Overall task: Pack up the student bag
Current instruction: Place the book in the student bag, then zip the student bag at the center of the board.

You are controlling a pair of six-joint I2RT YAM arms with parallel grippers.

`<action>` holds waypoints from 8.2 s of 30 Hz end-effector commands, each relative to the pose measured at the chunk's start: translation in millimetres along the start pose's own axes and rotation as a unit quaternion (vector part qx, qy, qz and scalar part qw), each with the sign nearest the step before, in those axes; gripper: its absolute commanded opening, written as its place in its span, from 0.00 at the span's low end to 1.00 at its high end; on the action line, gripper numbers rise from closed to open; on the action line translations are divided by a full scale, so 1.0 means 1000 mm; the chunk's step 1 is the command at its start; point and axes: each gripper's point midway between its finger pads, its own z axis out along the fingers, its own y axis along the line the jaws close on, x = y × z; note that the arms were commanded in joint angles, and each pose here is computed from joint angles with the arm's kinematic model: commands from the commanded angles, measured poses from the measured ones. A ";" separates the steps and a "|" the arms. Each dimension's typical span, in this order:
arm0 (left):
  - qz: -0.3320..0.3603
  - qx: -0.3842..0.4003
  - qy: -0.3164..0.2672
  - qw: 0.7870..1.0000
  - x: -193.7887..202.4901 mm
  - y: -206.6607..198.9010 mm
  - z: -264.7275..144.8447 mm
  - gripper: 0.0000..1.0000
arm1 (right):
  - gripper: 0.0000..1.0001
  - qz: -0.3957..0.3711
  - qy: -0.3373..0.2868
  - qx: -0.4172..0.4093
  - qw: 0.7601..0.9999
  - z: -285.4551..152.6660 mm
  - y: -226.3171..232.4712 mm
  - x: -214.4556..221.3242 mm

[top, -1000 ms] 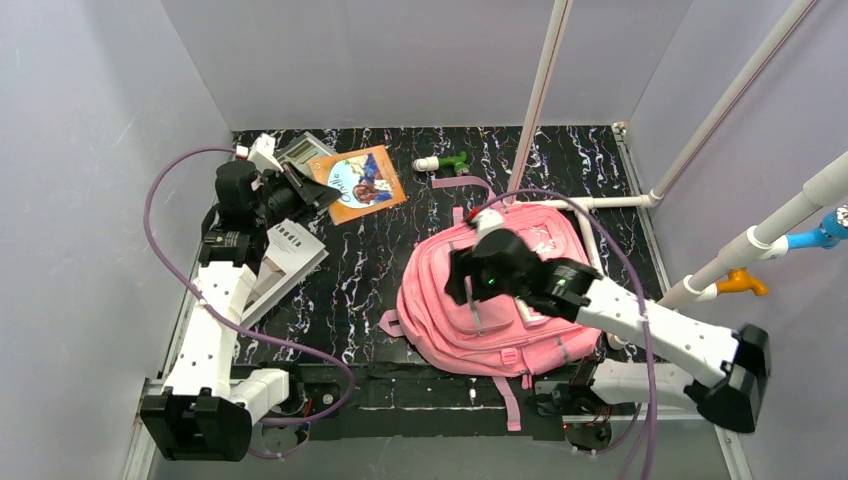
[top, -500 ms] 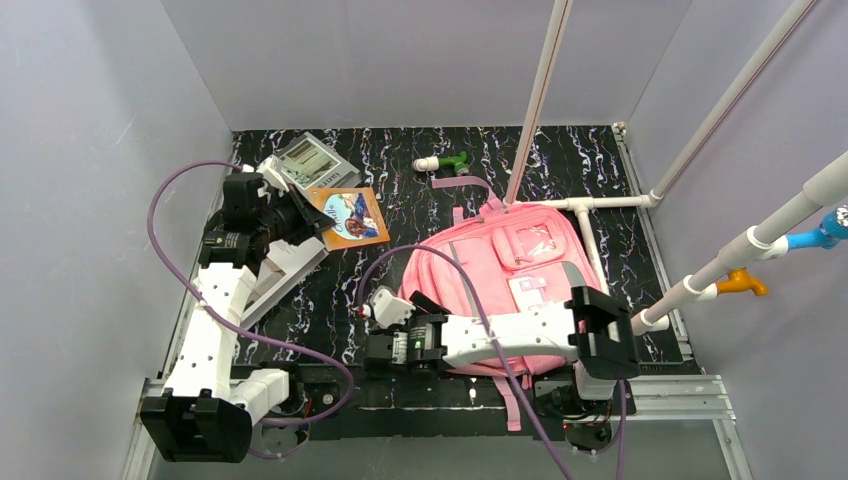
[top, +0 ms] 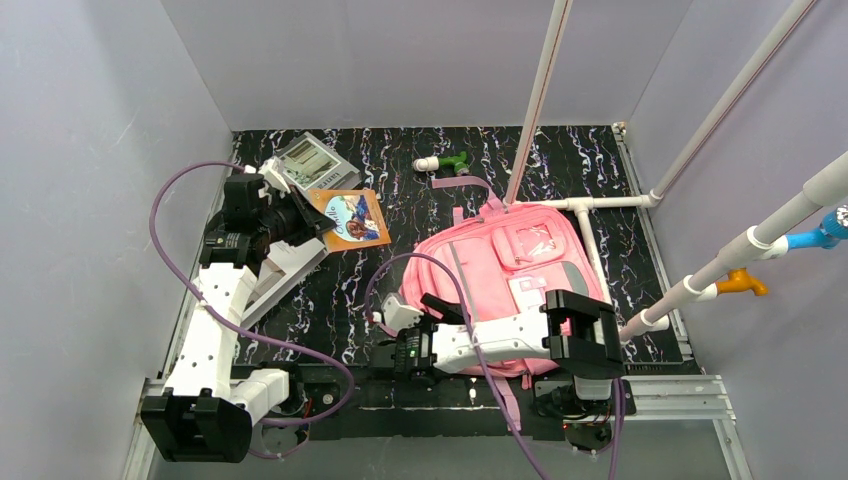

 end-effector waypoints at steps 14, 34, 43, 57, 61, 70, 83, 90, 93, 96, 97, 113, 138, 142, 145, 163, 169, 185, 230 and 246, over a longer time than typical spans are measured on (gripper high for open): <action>-0.034 0.166 0.034 0.985 0.007 -0.063 -0.016 0.00 | 0.01 0.161 -0.122 -0.001 0.979 -0.029 -0.056 -0.049; -0.034 0.173 0.070 0.982 0.029 -0.064 -0.031 0.00 | 0.01 0.469 -0.168 -0.124 0.858 -0.008 -0.158 -0.069; -0.087 0.187 0.119 0.971 0.047 -0.062 -0.021 0.00 | 0.01 0.502 -0.179 -0.097 0.841 -0.011 -0.185 -0.066; -0.129 0.218 0.203 0.946 0.121 -0.082 0.033 0.00 | 0.01 0.559 -0.226 -0.110 0.790 -0.032 -0.208 -0.077; -0.117 0.191 0.212 0.951 0.133 -0.084 0.056 0.00 | 0.01 0.562 -0.235 -0.120 0.784 -0.037 -0.210 -0.081; -0.116 0.174 0.247 0.946 0.172 -0.115 0.119 0.00 | 0.01 0.555 -0.237 -0.135 0.786 -0.038 -0.204 -0.077; -0.110 0.156 0.243 0.951 0.211 -0.133 0.174 0.41 | 0.01 0.536 -0.218 -0.144 0.803 -0.028 -0.185 -0.065; -0.108 0.146 0.259 0.949 0.214 -0.097 0.146 0.60 | 0.01 0.503 -0.192 -0.150 0.829 -0.022 -0.170 -0.047; -0.058 0.153 0.247 0.955 0.201 -0.080 0.107 0.66 | 0.01 0.448 -0.183 -0.181 0.856 -0.023 -0.154 -0.041; 0.008 0.130 0.234 0.963 0.188 -0.064 0.071 0.72 | 0.01 0.355 -0.163 -0.270 0.880 -0.027 -0.111 -0.040; 0.021 0.126 0.228 0.965 0.182 -0.062 0.062 0.74 | 0.01 0.329 -0.153 -0.304 0.881 -0.028 -0.094 -0.039; -0.029 0.149 0.226 0.962 0.157 -0.075 0.103 0.61 | 0.85 0.391 -0.146 -0.383 0.824 -0.043 -0.100 -0.098; -0.020 0.124 0.269 0.955 0.192 -0.047 0.112 0.31 | 0.75 0.394 0.023 -0.143 0.907 0.223 -0.192 -0.066; -0.018 0.123 0.264 0.957 0.191 -0.047 0.110 0.32 | 0.63 0.401 0.039 -0.146 0.903 0.235 -0.188 -0.058; -0.018 0.123 0.264 0.957 0.191 -0.047 0.110 0.33 | 0.61 0.406 0.028 -0.169 0.898 0.237 -0.182 -0.062; -0.009 0.128 0.260 0.957 0.188 -0.048 0.107 0.38 | 0.17 0.399 0.009 -0.180 0.899 0.216 -0.194 -0.064; -0.013 0.125 0.250 0.960 0.180 -0.043 0.103 0.41 | 0.01 0.404 -0.020 -0.180 0.897 0.210 -0.199 -0.068; -0.016 0.117 0.245 0.962 0.176 -0.027 0.078 0.49 | 0.36 0.507 -0.068 -0.214 0.832 0.209 -0.204 -0.069; -0.054 0.121 0.236 0.963 0.179 0.005 0.068 0.72 | 0.08 0.447 -0.114 -0.388 0.798 0.216 -0.175 -0.071; -0.104 0.164 0.279 0.940 0.183 -0.004 0.108 0.09 | 0.01 0.417 -0.162 -0.328 0.832 0.167 -0.172 -0.132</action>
